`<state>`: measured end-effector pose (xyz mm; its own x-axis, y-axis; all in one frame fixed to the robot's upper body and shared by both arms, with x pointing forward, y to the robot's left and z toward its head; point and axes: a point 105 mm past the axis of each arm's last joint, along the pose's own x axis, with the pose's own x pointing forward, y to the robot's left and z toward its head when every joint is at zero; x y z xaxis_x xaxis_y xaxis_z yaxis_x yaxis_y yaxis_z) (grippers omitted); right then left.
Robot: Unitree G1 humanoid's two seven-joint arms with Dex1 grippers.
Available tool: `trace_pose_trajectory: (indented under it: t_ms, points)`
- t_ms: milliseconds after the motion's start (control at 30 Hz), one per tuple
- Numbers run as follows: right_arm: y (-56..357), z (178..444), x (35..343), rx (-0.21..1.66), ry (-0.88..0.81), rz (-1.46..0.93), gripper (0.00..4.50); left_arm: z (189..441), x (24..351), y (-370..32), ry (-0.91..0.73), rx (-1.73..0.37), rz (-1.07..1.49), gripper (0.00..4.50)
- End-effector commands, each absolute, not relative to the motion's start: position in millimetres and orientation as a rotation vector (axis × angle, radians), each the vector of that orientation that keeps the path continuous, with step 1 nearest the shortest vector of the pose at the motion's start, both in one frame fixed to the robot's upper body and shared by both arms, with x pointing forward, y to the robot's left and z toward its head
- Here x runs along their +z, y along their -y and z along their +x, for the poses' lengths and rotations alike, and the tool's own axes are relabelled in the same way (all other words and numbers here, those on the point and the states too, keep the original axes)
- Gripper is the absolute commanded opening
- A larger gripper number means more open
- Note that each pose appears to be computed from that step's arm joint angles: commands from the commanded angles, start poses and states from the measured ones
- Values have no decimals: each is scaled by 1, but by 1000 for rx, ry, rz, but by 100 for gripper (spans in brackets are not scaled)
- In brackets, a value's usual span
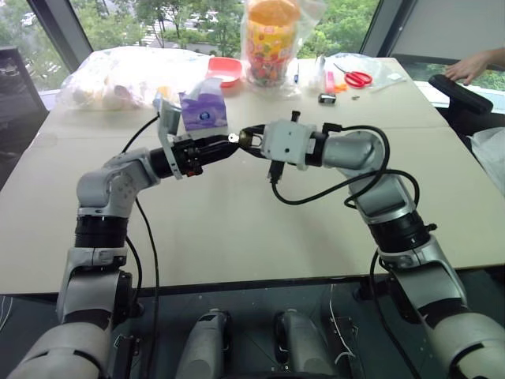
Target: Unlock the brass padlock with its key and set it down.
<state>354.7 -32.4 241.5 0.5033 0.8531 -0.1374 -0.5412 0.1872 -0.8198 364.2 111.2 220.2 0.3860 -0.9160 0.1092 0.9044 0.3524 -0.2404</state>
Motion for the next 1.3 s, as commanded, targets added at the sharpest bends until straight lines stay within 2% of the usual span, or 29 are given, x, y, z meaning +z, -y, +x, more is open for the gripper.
trace_pose_trajectory:
  t_ms: [33, 100, 133, 333, 533, 633, 800, 900, 1000, 1100, 1300]
  points:
    - [30, 348, 252, 1011, 442, -964, 71, 363, 236, -109, 16, -1203, -263, 109]
    - [29, 348, 251, 1011, 440, -964, 71, 363, 236, -109, 13, -1209, -263, 25]
    - [29, 348, 251, 1010, 438, -965, 71, 363, 236, -109, 12, -1209, -263, 5]
    - [30, 347, 249, 1016, 430, -969, 71, 364, 228, -108, -6, -1194, -170, 5]
    - [30, 346, 249, 1031, 411, -957, 71, 363, 202, -101, 25, -1191, 342, 5]
    - [30, 346, 249, 1035, 404, -954, 71, 357, 201, -94, 82, -1237, 462, 5]
    - [31, 345, 249, 1038, 401, -960, 71, 359, 206, -96, 87, -1226, 402, 5]
    - [31, 345, 249, 1027, 413, -987, 71, 365, 221, -108, -6, -1211, 86, 5]
    - [31, 345, 249, 1018, 424, -1001, 71, 364, 232, -117, -42, -1218, -113, 91]
    - [31, 345, 249, 1015, 426, -1002, 71, 366, 234, -117, -51, -1190, -149, 215]
    - [30, 346, 250, 1008, 433, -1002, 71, 360, 230, -108, -68, -1238, -143, 215]
